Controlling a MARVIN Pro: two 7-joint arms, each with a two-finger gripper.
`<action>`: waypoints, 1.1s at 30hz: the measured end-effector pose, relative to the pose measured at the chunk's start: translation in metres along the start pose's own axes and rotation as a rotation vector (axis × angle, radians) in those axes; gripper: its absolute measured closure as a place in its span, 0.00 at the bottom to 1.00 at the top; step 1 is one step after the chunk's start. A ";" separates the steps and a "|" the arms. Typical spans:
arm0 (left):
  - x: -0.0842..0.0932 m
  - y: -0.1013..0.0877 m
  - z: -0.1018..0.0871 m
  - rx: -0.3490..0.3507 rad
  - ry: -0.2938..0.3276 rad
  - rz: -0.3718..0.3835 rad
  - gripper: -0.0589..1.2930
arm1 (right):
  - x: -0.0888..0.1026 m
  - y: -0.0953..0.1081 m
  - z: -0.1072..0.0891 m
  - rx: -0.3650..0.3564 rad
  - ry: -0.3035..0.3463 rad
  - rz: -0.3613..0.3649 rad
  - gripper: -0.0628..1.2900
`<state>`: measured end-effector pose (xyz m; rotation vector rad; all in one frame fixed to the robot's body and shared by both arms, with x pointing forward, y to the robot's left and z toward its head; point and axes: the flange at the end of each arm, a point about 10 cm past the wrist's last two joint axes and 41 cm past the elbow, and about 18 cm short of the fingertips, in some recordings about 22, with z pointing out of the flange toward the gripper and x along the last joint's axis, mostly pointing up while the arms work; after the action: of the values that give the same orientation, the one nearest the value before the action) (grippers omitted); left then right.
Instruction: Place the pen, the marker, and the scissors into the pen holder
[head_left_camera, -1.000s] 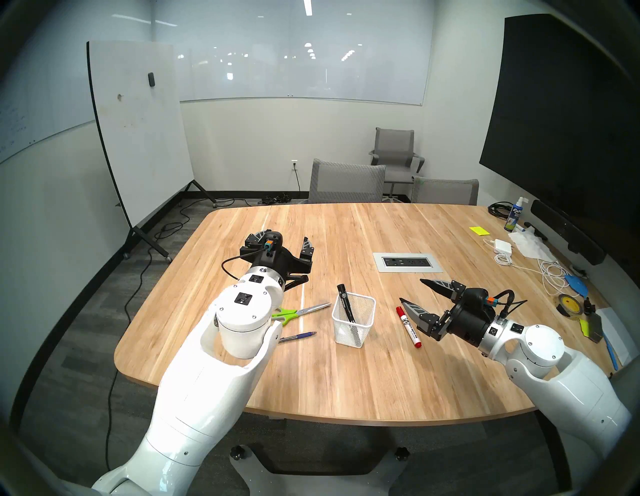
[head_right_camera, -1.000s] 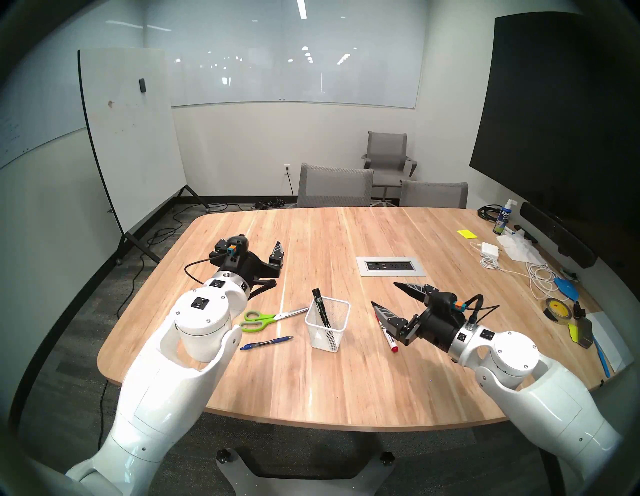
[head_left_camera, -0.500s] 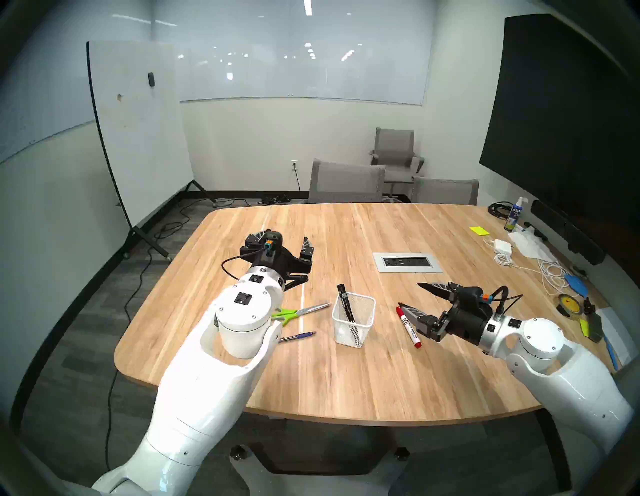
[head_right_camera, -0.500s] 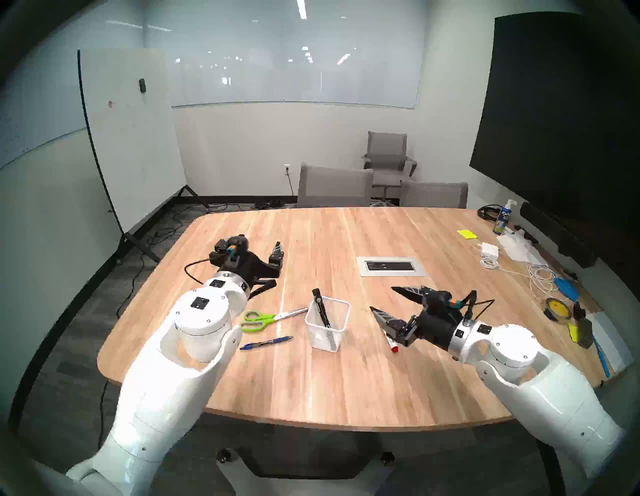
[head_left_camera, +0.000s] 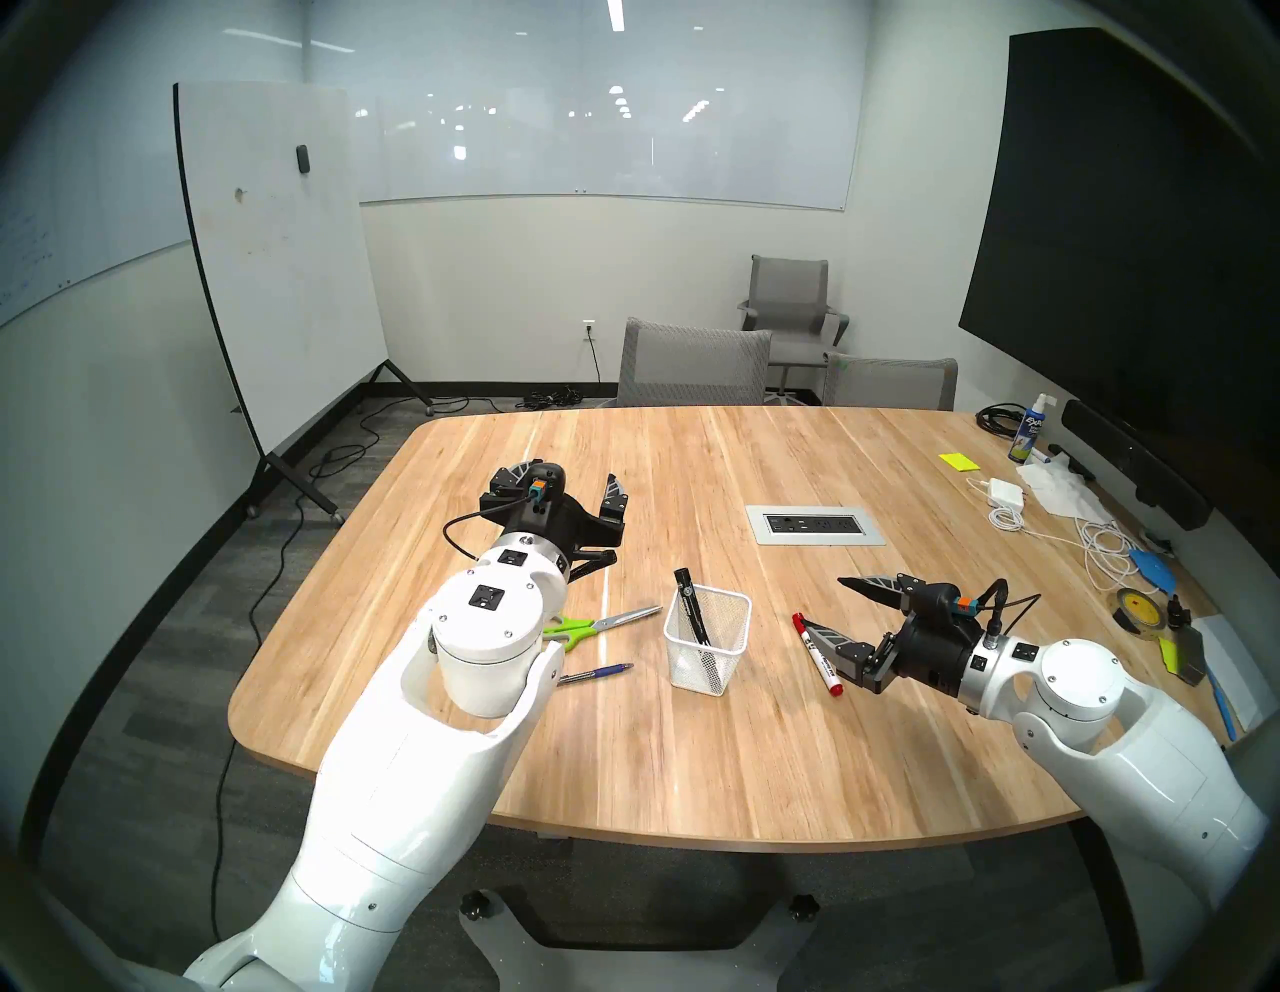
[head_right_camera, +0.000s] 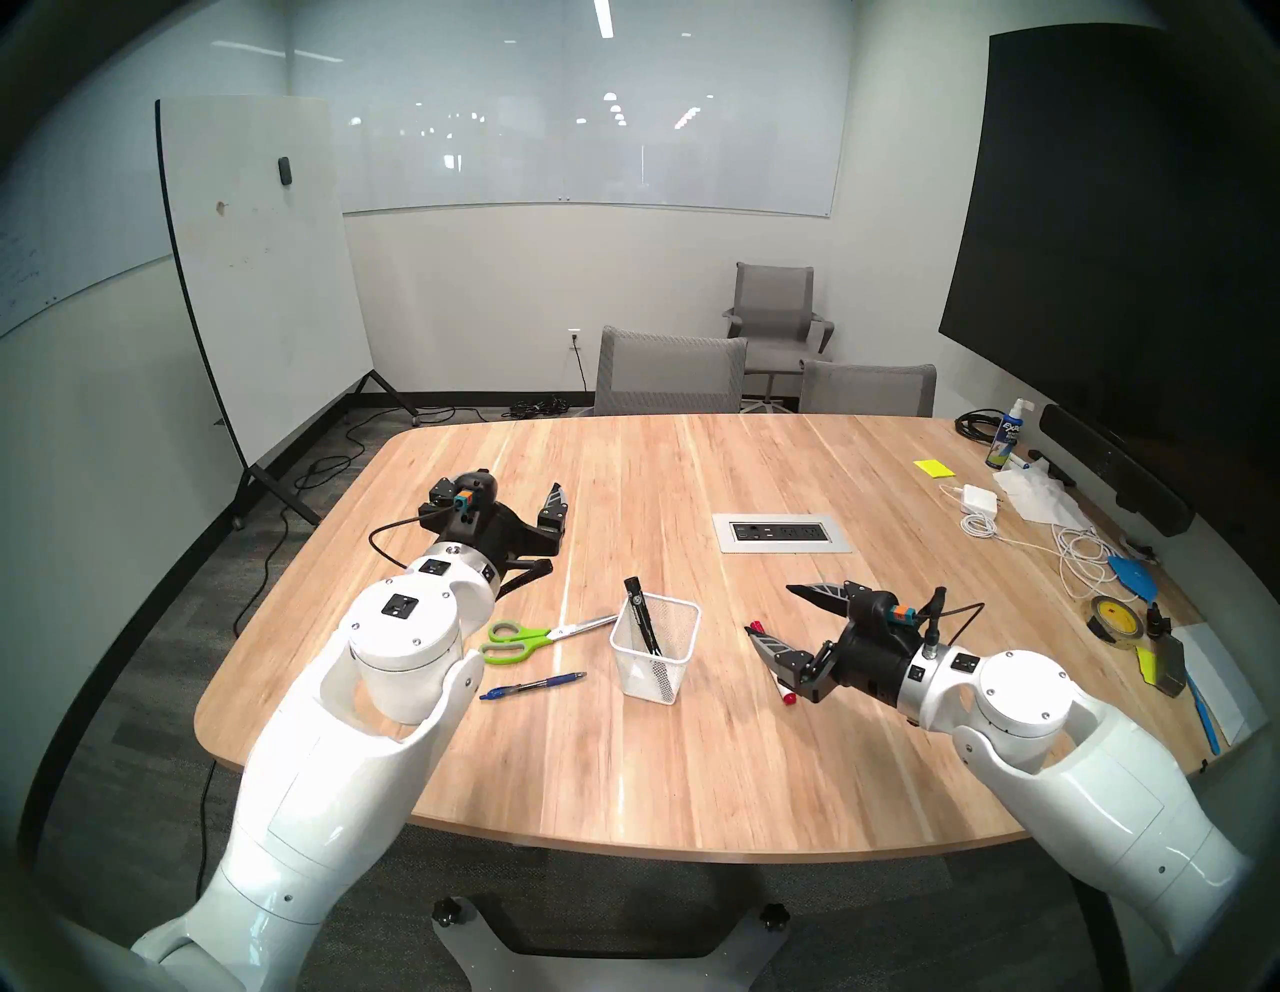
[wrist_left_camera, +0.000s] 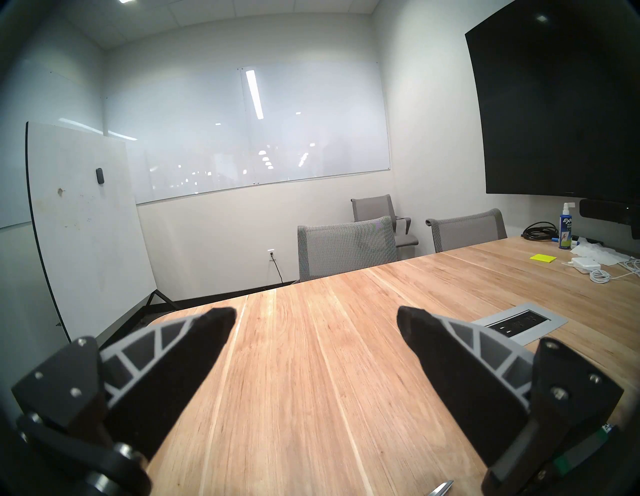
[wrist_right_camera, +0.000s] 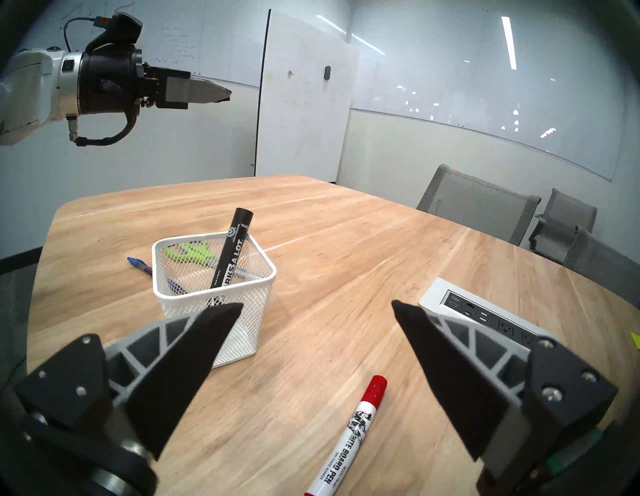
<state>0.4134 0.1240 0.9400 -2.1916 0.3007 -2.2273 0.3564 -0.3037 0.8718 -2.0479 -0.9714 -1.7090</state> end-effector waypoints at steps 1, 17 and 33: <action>0.000 0.000 0.000 0.000 0.000 0.000 0.01 | 0.000 0.000 0.000 0.001 -0.003 0.001 0.05; 0.000 0.000 0.000 0.000 0.000 0.000 0.01 | -0.014 -0.002 -0.006 -0.039 -0.094 0.185 0.05; 0.000 0.000 0.000 0.000 0.000 0.000 0.01 | -0.033 -0.006 -0.009 -0.035 -0.239 0.179 0.05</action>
<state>0.4134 0.1239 0.9400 -2.1917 0.3007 -2.2275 0.3440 -0.3147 0.8416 -2.3242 -0.7999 -1.4251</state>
